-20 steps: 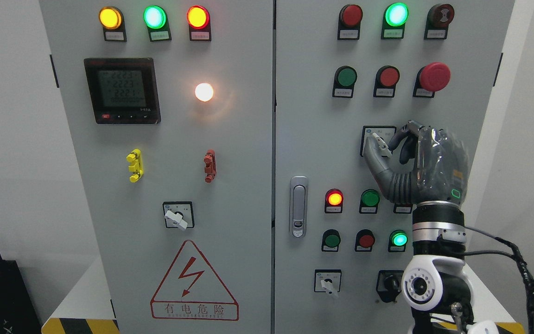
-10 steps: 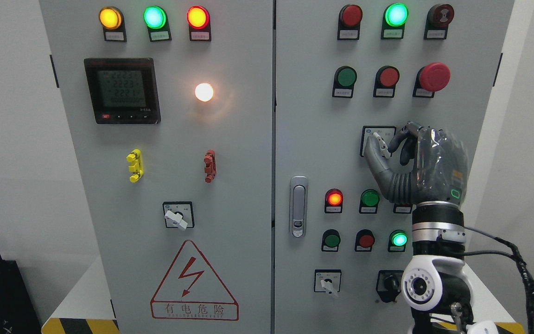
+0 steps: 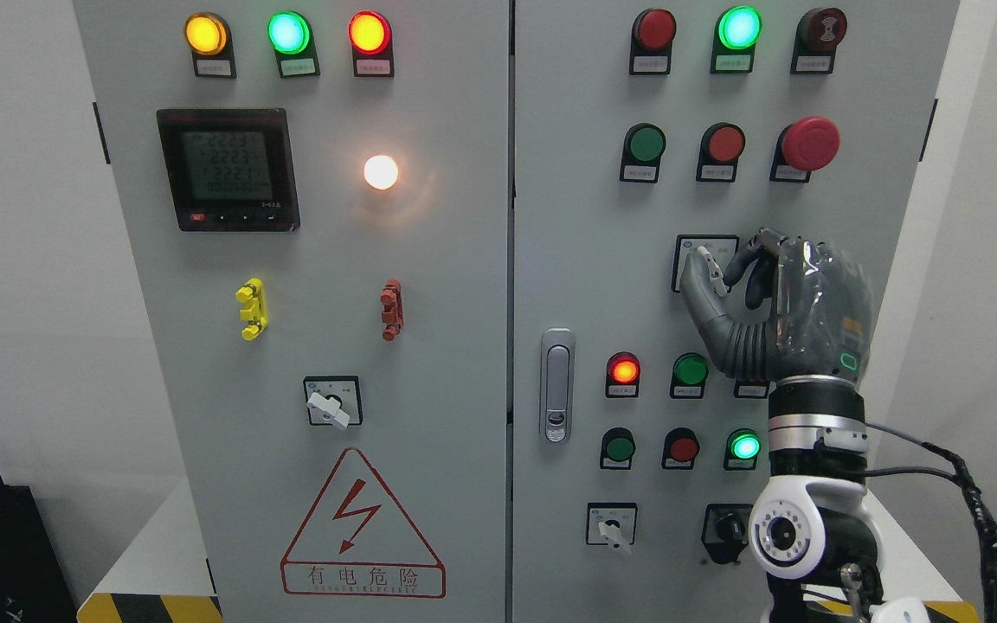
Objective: Rotate and turn off gray switch
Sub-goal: 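Keep turning the gray knob to its off position with right hand, then open the right hand fingers to release the gray knob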
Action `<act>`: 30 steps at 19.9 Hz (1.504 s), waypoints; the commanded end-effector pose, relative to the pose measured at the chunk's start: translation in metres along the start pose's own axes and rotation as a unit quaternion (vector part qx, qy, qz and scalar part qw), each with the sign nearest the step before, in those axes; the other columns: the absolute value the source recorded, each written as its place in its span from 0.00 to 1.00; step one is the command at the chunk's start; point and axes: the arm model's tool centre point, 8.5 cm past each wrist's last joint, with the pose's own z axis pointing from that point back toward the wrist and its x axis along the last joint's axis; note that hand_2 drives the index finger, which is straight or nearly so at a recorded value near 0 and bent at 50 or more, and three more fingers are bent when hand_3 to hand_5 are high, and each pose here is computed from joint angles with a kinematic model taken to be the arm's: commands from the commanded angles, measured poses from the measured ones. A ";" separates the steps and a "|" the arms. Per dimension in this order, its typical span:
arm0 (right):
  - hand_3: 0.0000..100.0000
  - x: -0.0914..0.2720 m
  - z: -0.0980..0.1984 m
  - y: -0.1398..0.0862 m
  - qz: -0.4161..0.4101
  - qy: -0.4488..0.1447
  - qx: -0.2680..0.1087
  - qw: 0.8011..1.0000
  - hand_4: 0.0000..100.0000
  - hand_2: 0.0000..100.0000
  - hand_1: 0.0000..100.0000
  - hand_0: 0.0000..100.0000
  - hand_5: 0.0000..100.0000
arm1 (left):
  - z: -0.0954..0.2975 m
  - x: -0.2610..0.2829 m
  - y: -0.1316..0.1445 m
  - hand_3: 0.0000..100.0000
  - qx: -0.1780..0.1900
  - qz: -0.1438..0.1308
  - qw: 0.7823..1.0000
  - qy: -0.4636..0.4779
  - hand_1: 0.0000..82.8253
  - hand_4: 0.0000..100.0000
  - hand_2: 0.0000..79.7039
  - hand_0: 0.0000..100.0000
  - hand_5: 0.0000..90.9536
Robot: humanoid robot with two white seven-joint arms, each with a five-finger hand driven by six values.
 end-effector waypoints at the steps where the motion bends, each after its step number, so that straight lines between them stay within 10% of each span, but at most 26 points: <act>1: 0.98 -0.001 0.000 0.002 0.001 0.002 0.002 1.000 0.89 0.70 0.43 0.49 0.99 | 0.001 -0.005 0.000 0.00 0.000 -0.001 1.000 0.007 0.47 0.00 0.00 0.12 0.00; 30: 1.00 -0.001 0.002 0.001 0.001 -0.003 0.000 1.000 0.90 0.70 0.39 0.52 0.99 | 0.001 -0.005 0.000 0.00 0.000 -0.001 1.000 0.007 0.47 0.00 0.00 0.12 0.00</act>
